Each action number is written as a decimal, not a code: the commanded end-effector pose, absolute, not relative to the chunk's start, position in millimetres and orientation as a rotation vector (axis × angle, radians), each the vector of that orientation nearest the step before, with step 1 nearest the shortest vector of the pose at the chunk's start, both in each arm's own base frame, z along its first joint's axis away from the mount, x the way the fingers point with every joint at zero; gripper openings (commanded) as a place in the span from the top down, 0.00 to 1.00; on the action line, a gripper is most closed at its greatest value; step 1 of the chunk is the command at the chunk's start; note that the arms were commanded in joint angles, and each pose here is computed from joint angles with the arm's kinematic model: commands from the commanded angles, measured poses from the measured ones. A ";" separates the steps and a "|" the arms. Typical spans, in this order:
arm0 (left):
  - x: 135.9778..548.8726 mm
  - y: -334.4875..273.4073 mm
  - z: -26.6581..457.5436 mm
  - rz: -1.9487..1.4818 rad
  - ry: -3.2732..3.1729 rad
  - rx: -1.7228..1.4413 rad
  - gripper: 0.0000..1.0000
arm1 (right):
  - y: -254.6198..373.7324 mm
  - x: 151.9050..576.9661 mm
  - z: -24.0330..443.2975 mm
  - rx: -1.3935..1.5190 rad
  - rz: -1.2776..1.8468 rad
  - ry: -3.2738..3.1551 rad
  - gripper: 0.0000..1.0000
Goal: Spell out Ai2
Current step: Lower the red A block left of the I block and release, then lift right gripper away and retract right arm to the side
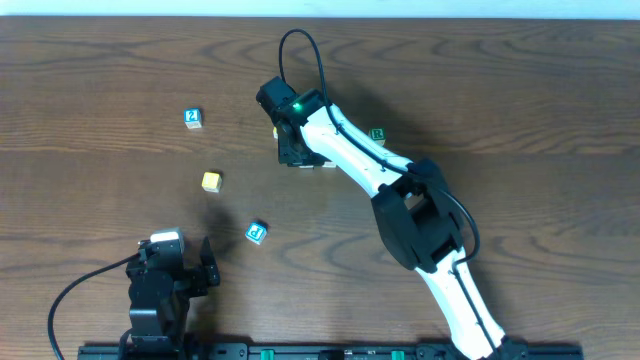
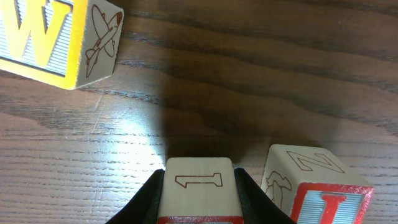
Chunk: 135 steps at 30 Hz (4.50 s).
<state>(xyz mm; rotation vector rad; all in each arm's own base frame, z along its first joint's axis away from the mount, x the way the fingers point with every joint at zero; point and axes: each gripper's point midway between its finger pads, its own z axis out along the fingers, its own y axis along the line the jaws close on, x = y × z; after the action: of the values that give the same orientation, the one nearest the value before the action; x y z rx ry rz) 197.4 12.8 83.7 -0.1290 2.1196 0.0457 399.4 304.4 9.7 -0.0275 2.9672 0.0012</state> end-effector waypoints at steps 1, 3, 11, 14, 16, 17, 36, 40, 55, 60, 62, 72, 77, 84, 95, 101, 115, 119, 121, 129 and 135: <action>197.2 13.1 80.6 0.049 2.123 -0.127 0.05 | 303.0 405.0 10.6 0.011 0.003 2.958 0.90; 197.2 13.1 80.6 0.049 2.124 -0.127 0.05 | 303.0 405.0 10.6 0.011 0.003 2.958 0.78; 197.2 13.1 80.6 0.049 2.124 -0.127 0.05 | 302.5 404.5 10.5 0.010 0.000 2.960 0.58; 197.2 13.1 80.6 0.049 2.124 -0.127 0.05 | 302.5 404.4 10.4 0.009 -0.001 2.960 0.58; 197.2 13.1 80.6 0.049 2.124 -0.127 0.05 | 302.5 404.5 10.5 0.009 0.000 2.960 0.58; 197.1 13.1 80.4 0.049 2.124 -0.127 0.05 | 302.5 404.6 10.5 0.009 -0.001 2.959 0.58; 197.1 13.1 80.4 0.049 2.124 -0.127 0.04 | 313.9 449.8 23.8 -0.077 0.030 2.757 0.40; 197.2 13.1 80.6 0.049 2.124 -0.127 0.04 | 324.7 464.9 43.7 -0.146 0.073 2.691 0.43; 197.2 13.1 80.6 0.049 2.124 -0.127 0.05 | 347.4 441.7 83.7 -0.340 0.225 2.765 0.98; 197.1 13.1 80.4 0.049 2.124 -0.127 0.05 | 352.7 431.0 67.6 -0.397 0.206 2.799 0.99; 197.1 13.1 80.4 0.049 2.124 -0.127 0.04 | 355.2 426.2 60.4 -0.414 0.215 2.822 0.98; 197.2 13.1 80.6 0.049 2.124 -0.127 0.05 | 358.5 417.0 16.9 -0.477 0.209 2.898 0.98; 197.1 13.1 80.4 0.049 2.124 -0.127 0.05 | 363.1 425.7 3.7 -0.469 0.222 2.878 0.98; 197.2 13.1 80.6 0.049 2.124 -0.127 0.05 | 361.2 467.9 14.8 -0.388 0.196 2.726 0.99; 197.2 13.1 80.6 0.049 2.124 -0.127 0.04 | 363.9 481.6 55.4 -0.418 0.317 2.691 0.99; 197.1 13.1 80.4 0.049 2.124 -0.127 0.05 | 363.3 484.1 170.8 -0.517 0.266 2.492 0.98; 197.1 13.1 80.4 0.049 2.124 -0.127 0.05 | 267.4 388.7 359.1 -0.636 0.171 2.324 0.99; 197.2 13.1 80.6 0.049 2.124 -0.127 0.05 | 232.5 370.4 381.0 -0.589 0.173 2.322 0.98; 197.3 13.2 80.7 0.050 2.123 -0.127 0.05 | 202.5 360.1 386.7 -0.542 0.154 2.321 0.98; 198.8 -6.3 82.5 -0.097 2.119 -0.107 0.05 | 125.3 308.9 351.0 -0.411 0.166 2.353 0.98; 189.3 -62.0 90.9 -0.713 2.126 -0.392 0.05 | 127.1 270.7 301.8 -0.462 0.241 2.499 0.06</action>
<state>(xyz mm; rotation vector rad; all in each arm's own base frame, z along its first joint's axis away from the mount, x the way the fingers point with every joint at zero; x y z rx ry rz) 195.3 -35.6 86.0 -0.2449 2.1253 -0.4111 279.9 117.2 324.4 -0.4157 2.4252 0.1754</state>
